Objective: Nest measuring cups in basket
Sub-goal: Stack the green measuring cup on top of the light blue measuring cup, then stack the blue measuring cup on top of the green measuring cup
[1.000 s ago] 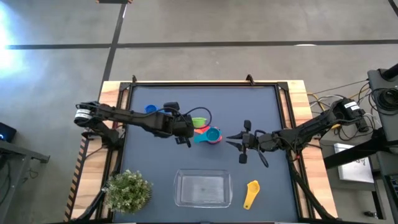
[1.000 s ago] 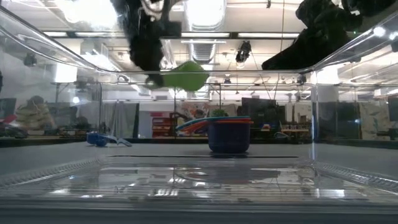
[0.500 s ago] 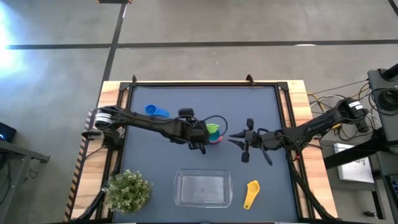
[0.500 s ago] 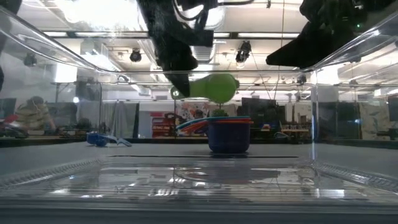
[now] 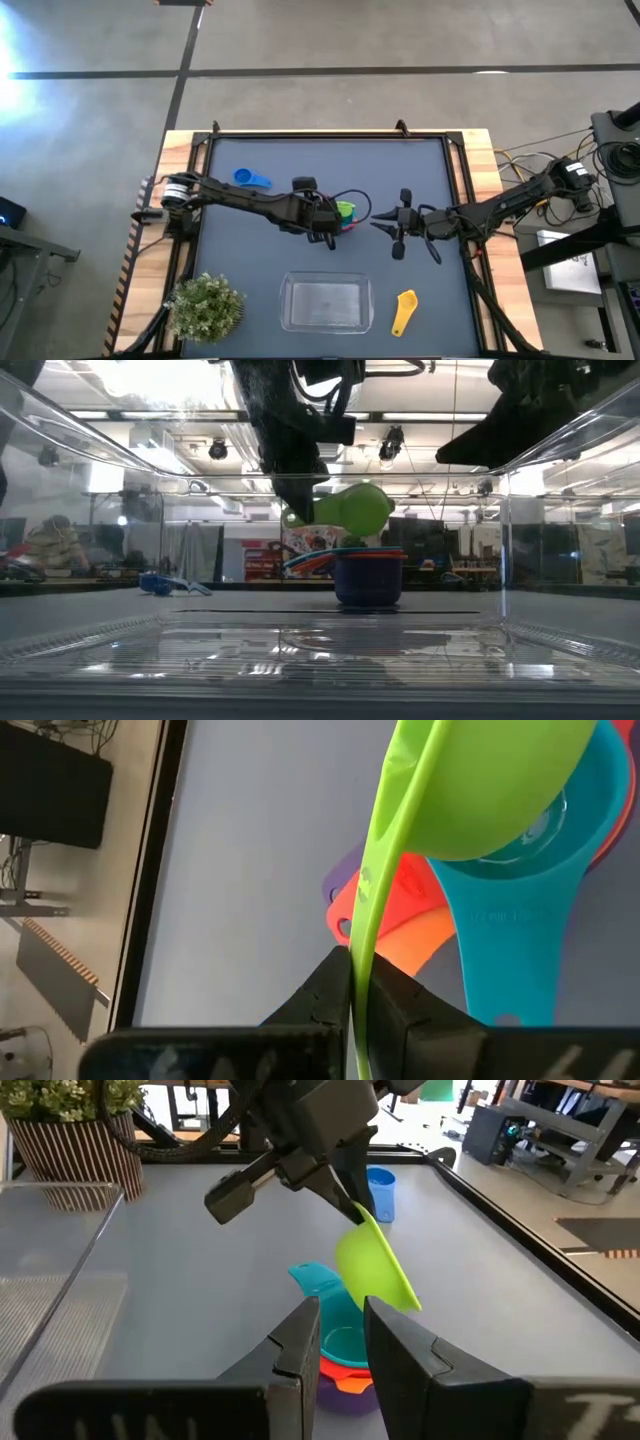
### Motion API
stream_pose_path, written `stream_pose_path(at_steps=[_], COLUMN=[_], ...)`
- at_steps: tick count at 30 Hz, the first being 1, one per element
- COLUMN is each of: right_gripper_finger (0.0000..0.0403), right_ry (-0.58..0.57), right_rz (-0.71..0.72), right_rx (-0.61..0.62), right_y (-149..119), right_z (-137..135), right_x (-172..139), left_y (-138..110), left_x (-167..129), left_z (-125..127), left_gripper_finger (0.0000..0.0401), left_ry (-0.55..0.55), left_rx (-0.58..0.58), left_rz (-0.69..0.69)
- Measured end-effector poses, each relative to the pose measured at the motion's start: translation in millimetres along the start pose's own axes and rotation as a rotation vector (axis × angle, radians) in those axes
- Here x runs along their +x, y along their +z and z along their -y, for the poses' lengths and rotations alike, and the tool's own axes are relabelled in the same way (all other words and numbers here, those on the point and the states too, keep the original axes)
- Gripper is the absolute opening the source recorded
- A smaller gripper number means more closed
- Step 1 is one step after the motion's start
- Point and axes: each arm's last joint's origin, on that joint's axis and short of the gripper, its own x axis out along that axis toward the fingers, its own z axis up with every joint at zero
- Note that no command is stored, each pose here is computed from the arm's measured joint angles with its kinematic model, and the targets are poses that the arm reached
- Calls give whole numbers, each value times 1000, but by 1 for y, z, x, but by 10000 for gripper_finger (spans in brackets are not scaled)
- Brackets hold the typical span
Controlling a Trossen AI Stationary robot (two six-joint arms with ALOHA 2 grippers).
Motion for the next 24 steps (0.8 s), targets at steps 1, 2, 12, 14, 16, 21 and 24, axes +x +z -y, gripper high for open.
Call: stream_pose_path(at_steps=[1, 2, 12, 14, 16, 21, 24], right_gripper_finger=[68, 68, 68, 68, 68, 68, 68], right_ry=[0, 0, 0, 0, 0, -1, -1], right_rz=[-1, -1, 0, 0, 0, -2, -2], right_rx=[0, 0, 1, 1, 1, -1, -1], right_y=[0, 0, 0, 0, 0, -1, -1], right_z=[0, 0, 0, 0, 0, 0, 0], right_x=[0, 0, 0, 0, 0, 0, 0], left_y=[0, 0, 0, 0, 0, 5, 9], left_x=[0, 0, -1, -2, -5, -17, -26], left_z=[0, 0, 3, 5, 9, 15, 17], left_gripper_finger=[2, 4, 82, 101, 118, 151, 163], left_ry=[3, 8, -1, -22, -56, -147, -166], left_rx=[0, 0, 3, 8, 14, 18, 20], left_rz=[0, 1, 7, 7, 8, 29, 45])
